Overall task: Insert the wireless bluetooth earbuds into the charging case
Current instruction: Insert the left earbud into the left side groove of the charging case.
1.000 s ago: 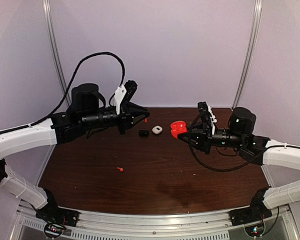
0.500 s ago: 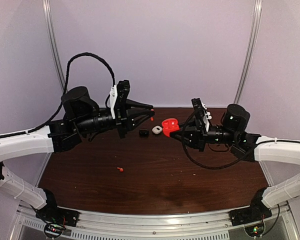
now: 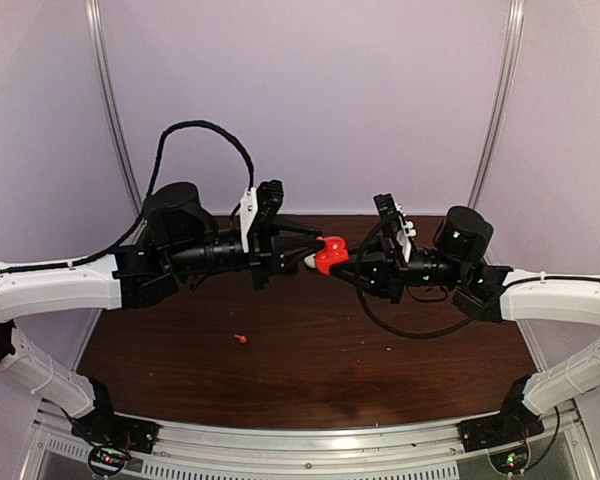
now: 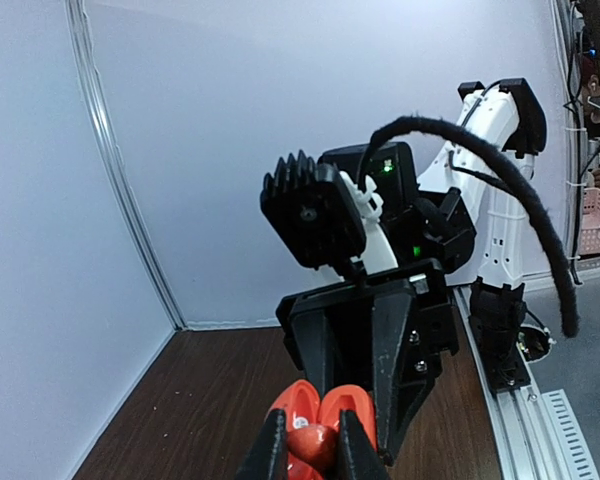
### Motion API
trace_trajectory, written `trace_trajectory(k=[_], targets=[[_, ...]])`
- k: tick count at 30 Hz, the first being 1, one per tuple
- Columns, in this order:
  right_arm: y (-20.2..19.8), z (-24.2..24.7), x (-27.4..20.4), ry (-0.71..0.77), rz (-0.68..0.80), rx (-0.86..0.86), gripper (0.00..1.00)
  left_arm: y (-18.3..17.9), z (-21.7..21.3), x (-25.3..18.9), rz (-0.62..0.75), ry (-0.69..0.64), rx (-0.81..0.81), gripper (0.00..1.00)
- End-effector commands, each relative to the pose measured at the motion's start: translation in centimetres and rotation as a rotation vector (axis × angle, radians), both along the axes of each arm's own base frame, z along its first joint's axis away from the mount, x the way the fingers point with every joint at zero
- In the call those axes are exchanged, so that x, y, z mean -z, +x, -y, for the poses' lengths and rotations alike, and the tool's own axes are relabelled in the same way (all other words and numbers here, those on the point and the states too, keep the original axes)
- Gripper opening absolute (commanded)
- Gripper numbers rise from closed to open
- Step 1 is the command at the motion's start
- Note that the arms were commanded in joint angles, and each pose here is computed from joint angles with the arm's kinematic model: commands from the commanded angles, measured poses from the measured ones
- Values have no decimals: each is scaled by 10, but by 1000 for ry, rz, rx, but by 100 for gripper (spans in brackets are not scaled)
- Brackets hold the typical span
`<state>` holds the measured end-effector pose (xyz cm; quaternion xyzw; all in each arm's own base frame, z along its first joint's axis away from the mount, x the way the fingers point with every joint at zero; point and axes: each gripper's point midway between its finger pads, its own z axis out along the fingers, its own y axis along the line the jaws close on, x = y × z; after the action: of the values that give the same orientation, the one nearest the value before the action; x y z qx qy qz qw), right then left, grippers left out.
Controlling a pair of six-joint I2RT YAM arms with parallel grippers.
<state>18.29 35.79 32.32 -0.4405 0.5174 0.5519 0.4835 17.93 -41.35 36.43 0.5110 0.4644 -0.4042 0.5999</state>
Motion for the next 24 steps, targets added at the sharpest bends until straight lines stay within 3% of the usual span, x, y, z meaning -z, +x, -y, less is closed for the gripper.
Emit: trace_trajectory(k=[1, 24], targets=[[-5, -2, -25, 59, 42, -27, 0, -2, 2, -13, 45, -25, 4, 13], [-22, 3, -43, 112, 94, -101, 0, -11, 6, 2, 15, 12, 65, 13]])
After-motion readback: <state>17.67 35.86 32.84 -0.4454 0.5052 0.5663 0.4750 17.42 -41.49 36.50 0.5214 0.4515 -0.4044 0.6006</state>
